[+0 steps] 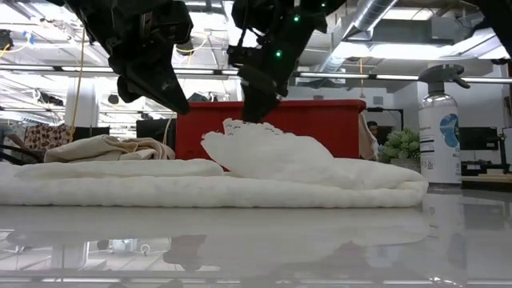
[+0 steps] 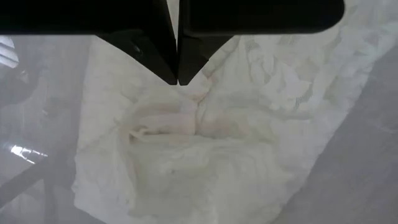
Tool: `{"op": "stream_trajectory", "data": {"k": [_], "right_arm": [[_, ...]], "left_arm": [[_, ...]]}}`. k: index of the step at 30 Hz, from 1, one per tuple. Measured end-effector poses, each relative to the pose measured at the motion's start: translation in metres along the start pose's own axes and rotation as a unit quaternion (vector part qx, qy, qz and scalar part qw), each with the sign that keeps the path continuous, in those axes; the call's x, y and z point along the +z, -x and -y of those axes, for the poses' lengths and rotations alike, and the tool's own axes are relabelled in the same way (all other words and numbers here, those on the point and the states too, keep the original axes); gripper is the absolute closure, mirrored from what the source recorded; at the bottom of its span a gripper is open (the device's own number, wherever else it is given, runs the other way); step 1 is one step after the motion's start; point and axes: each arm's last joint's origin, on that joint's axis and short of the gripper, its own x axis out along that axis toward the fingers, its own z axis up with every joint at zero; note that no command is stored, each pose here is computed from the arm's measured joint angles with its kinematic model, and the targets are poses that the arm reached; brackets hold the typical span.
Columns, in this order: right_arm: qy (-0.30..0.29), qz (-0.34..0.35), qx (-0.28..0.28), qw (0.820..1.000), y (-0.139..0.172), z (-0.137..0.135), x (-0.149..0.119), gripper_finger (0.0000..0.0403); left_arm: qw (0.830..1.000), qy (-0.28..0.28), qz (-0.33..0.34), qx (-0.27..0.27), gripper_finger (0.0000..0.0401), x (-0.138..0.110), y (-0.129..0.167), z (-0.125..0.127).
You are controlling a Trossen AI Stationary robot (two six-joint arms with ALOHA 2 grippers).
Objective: Fold Laundry from Bin
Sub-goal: Fold the white shirt
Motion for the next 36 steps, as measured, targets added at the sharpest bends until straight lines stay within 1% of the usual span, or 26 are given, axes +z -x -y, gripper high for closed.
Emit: {"op": "stream_trajectory", "data": {"k": [2,4,8,11,12,14,16,19,22,24,28,31,33,36], "right_arm": [[-0.004,-0.012,0.017,1.000,0.004,0.002,0.002,0.0171],[0.003,-0.036,0.041,0.999,0.012,-0.002,0.000,0.0171],[0.033,-0.088,0.085,0.992,0.036,-0.025,-0.012,0.0185],[0.064,-0.092,0.106,0.988,0.055,-0.047,-0.019,0.0204],[0.073,-0.093,0.110,0.987,0.056,-0.054,-0.023,0.0211],[0.088,-0.110,0.115,0.983,0.053,-0.066,-0.035,0.0223],[0.086,-0.126,0.115,0.982,0.044,-0.074,-0.047,0.0233],[0.061,-0.131,0.111,0.983,0.032,-0.078,-0.061,0.0243],[0.044,-0.146,0.109,0.982,0.027,-0.078,-0.068,0.0249],[0.038,-0.134,0.128,0.982,0.026,-0.081,-0.066,0.0250],[0.025,-0.100,0.201,0.974,0.027,-0.089,-0.058,0.0250],[0.027,-0.069,0.267,0.961,0.031,-0.098,-0.052,0.0251],[0.039,-0.041,0.305,0.951,0.034,-0.106,-0.048,0.0252],[0.048,-0.006,0.323,0.945,0.041,-0.113,-0.039,0.0252]], "left_arm": [[1.000,0.002,0.000,-0.001,0.0401,0.000,0.000,0.001],[1.000,0.001,-0.001,-0.003,0.0401,-0.001,0.001,0.002],[1.000,0.001,-0.008,-0.003,0.0401,-0.005,0.002,0.004],[1.000,-0.001,-0.008,0.001,0.0401,-0.008,0.004,0.006],[1.000,-0.002,-0.006,0.003,0.0401,-0.009,0.004,0.007],[1.000,-0.002,-0.002,0.004,0.0401,-0.009,0.005,0.008],[1.000,0.000,-0.002,0.004,0.0401,-0.010,0.006,0.009],[1.000,-0.002,-0.002,0.001,0.0401,-0.012,0.007,0.011],[1.000,-0.002,-0.003,0.000,0.0401,-0.012,0.007,0.011],[1.000,-0.002,-0.002,0.000,0.0401,-0.012,0.007,0.011],[1.000,-0.002,-0.002,0.000,0.0401,-0.012,0.007,0.011],[1.000,-0.002,-0.002,-0.002,0.0401,-0.012,0.007,0.012],[1.000,-0.002,-0.003,-0.003,0.0401,-0.012,0.007,0.012],[1.000,-0.004,-0.003,-0.003,0.0401,-0.012,0.007,0.012]]}}
